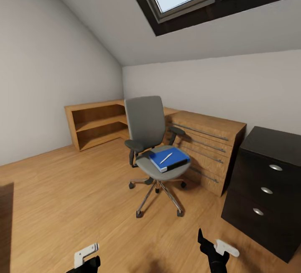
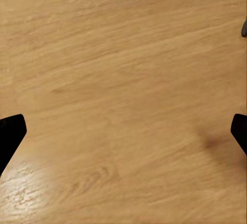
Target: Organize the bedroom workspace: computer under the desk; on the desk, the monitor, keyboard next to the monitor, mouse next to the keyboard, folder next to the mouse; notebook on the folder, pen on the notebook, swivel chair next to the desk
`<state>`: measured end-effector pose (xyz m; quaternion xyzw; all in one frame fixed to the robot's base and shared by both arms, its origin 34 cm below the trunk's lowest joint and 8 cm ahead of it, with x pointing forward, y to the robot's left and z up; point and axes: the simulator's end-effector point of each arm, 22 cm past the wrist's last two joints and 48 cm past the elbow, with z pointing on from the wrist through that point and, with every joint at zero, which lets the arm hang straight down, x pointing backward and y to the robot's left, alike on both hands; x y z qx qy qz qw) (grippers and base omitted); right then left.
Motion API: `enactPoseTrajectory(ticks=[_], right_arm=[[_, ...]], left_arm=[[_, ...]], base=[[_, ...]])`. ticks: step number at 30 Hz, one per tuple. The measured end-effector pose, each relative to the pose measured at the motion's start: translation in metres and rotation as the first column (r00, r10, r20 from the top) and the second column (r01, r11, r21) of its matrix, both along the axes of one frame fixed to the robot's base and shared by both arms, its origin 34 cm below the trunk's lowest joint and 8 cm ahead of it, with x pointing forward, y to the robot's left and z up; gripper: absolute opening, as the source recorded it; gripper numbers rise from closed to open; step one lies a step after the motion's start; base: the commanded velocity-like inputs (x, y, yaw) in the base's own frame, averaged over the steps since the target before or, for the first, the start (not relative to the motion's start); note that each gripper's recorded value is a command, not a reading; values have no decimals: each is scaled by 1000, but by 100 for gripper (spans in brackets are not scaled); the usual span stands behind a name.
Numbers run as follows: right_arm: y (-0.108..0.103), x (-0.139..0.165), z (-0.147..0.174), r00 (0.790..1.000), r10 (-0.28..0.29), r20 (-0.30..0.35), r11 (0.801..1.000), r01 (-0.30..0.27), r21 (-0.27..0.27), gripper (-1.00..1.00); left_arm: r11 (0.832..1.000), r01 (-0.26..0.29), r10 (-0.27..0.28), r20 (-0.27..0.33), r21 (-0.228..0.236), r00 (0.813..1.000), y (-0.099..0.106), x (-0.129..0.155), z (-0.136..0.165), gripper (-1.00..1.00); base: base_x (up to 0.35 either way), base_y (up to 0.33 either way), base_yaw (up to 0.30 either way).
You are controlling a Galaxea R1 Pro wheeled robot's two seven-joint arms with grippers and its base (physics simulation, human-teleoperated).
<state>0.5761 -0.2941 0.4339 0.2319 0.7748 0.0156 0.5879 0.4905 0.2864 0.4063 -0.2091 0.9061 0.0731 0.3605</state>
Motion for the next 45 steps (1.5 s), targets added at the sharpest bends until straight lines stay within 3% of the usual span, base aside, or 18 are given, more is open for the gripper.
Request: enactPoseTrajectory(ticks=[3,5,11,21,37,45], right_arm=[[-2,-3,5,1000,-5,-2,1000,5,-5,100],[-2,-5,7,1000,-4,-6,1000,4,-9,100],[-1,-2,19,1000,-1,-6,1000,1,-9,100],[1,1,36,1000,3,-18,1000,-3,-6,100],[-4,3,60,999,-1,-43,1000,1,-8,100],[-2,3,67,996,10,-88,1000,-8,13,100]], left_arm=[[1000,-12,12,3,7,1000,2,-5,-3,100],[1000,-13,13,-43,14,999,-1,-26,-25,100],[999,-1,1,-10,36,1000,-8,-31,-23,100],[999,5,-4,-17,47,1000,-12,-37,-12,100],[999,7,-5,-50,49,999,-11,-43,10,100],[999,8,-5,-56,48,998,-12,-42,24,100]], base=[[0,0,-44],[0,0,-220],[0,0,-256],[0,0,-178],[0,0,-12],[0,0,0]])
